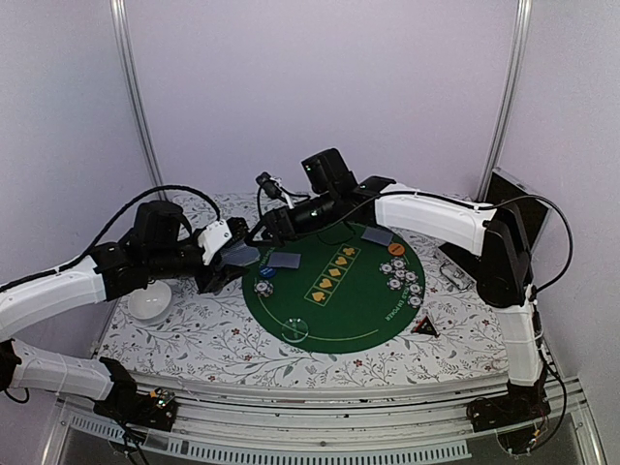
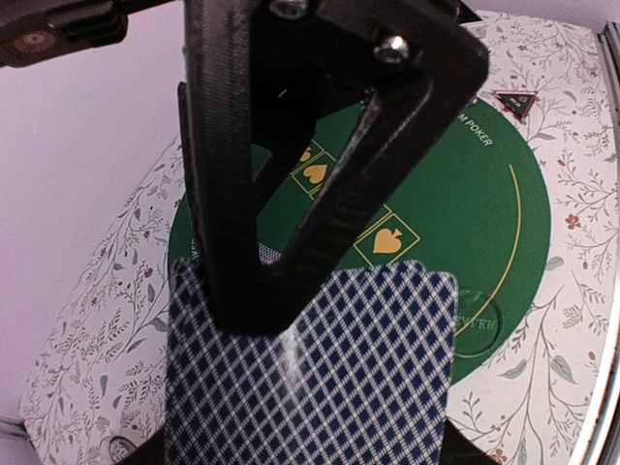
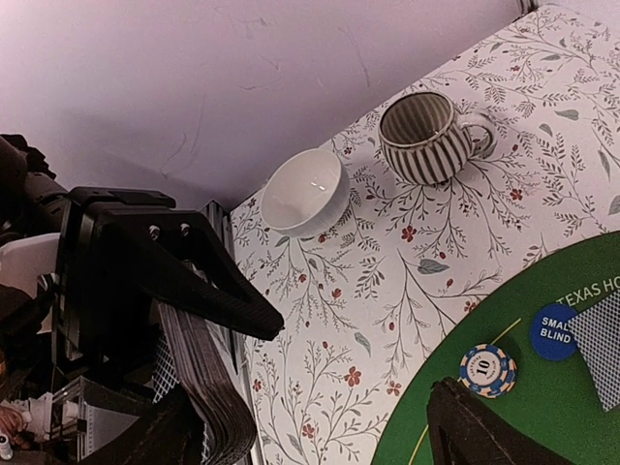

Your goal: Distribute texas hold em gaming equipment

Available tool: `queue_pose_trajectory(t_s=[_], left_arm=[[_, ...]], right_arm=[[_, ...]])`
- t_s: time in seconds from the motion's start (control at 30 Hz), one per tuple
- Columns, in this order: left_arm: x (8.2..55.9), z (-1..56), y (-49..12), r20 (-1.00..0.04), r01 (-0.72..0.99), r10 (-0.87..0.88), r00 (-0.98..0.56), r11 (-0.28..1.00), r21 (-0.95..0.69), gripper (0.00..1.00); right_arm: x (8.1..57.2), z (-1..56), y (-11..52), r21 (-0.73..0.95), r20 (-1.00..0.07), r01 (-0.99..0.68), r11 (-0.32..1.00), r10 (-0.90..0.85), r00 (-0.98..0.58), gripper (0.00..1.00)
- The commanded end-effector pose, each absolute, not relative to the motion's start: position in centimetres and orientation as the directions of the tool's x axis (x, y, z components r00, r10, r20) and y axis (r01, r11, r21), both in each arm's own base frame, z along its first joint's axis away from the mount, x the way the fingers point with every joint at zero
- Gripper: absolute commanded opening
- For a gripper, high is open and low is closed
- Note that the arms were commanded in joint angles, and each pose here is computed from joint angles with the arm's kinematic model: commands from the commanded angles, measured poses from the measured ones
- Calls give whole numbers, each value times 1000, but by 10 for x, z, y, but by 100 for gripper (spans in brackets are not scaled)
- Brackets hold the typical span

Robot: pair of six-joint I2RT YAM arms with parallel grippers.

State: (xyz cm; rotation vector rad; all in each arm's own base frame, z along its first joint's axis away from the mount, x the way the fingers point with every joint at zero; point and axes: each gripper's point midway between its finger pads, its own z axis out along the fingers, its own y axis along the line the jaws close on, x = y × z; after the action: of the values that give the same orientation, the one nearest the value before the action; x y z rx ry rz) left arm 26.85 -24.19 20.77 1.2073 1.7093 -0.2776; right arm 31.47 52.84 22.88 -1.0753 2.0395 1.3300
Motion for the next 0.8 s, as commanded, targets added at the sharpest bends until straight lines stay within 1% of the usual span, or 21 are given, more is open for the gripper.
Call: queue_pose_trajectory(t_s=[0.0,0.1,0.27,0.3,0.33,0.4,0.47,0.63,0.7,0.77], left_arm=[[269,226,-245,-832,802,553,33,482,352,56],[269,226,-246,-832,803,553,32,481,351,56],[270,225,-245,-830,802,556,32,482,354,56],[270,225,-245,-830,802,556,31,482,353,56],[269,225,-245,-831,802,556,31,482,353,56],[270,225,-245,-830,802,556,31,482,353,56],[270,226,-245,-831,801,555,32,483,353,56],[270,226,-245,-832,800,554,32,484,354,56],[269,227,-245,-832,801,553,34,483,354,56],[270,226,-245,-831,800,555,33,484,354,56]], right_arm=[[326,256,513,488,-770,-837,247,-331,-546,78],[317,262,516,507,-768,-840,196,-339,-543,72],[309,272,519,527,-770,-839,137,-341,-540,67],[305,273,520,538,-766,-835,115,-346,-541,69],[300,274,522,549,-762,-831,92,-354,-542,73],[291,270,527,560,-753,-825,76,-369,-545,77],[290,263,530,555,-750,-827,89,-376,-544,79],[302,245,530,547,-729,-820,170,-385,-566,78],[303,241,529,541,-722,-819,190,-394,-568,75],[305,241,525,525,-723,-825,210,-400,-563,68]])
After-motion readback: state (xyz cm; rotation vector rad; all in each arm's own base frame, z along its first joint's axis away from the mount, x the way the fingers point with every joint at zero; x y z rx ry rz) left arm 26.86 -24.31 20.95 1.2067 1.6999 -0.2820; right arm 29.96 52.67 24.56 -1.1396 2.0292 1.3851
